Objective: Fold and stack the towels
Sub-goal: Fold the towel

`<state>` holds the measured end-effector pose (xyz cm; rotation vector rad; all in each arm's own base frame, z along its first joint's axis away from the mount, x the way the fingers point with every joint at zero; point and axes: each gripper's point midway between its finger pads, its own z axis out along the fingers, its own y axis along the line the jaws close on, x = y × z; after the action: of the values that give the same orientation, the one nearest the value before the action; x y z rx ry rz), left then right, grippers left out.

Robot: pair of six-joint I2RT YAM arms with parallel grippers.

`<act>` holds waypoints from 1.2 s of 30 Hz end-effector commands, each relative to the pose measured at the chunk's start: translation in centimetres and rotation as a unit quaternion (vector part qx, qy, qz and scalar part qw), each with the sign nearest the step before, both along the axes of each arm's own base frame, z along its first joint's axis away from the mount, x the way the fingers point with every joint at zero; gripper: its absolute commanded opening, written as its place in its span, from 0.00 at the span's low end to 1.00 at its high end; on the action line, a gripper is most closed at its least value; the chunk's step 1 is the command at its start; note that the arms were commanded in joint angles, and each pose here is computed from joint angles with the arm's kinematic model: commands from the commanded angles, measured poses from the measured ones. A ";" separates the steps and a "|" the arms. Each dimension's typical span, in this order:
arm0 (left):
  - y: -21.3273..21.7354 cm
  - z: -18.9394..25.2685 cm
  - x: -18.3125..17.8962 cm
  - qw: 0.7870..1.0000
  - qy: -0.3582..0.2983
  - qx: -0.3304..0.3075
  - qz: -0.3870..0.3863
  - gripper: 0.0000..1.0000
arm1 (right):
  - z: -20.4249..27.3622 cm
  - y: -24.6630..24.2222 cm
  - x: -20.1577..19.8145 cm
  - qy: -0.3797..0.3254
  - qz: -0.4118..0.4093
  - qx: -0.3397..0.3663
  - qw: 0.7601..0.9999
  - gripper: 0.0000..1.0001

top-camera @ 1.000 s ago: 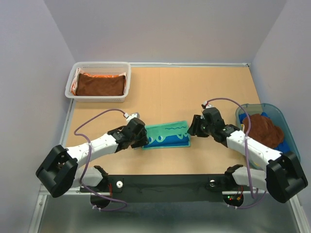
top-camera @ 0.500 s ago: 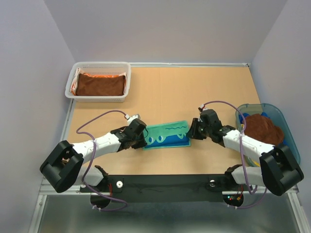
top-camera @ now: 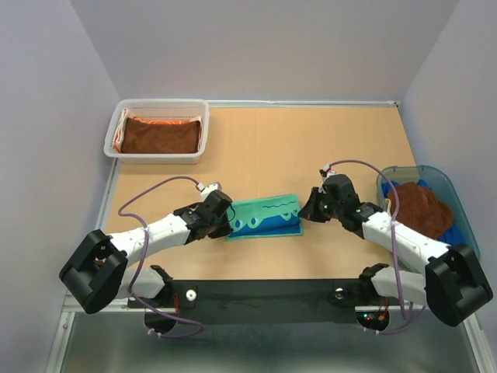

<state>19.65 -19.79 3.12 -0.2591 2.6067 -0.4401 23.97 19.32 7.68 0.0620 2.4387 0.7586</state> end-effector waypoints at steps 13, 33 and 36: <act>1.4 -0.3 -0.9 1.000 0.008 -0.005 0.012 0.05 | -4.3 -1.5 -4.2 0.099 -0.010 -0.014 0.995 0.01; 0.9 0.4 -1.1 1.000 0.006 -0.027 0.003 0.08 | -1.4 -0.2 -4.5 0.070 0.029 0.027 0.997 0.00; 0.7 1.9 -0.6 0.999 -0.010 -0.035 0.004 0.08 | 1.2 0.4 -3.9 0.047 0.034 0.044 0.997 0.00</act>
<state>18.54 -19.25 3.45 -0.2790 2.6141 -0.5181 18.82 18.79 5.34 0.0766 2.5915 0.8471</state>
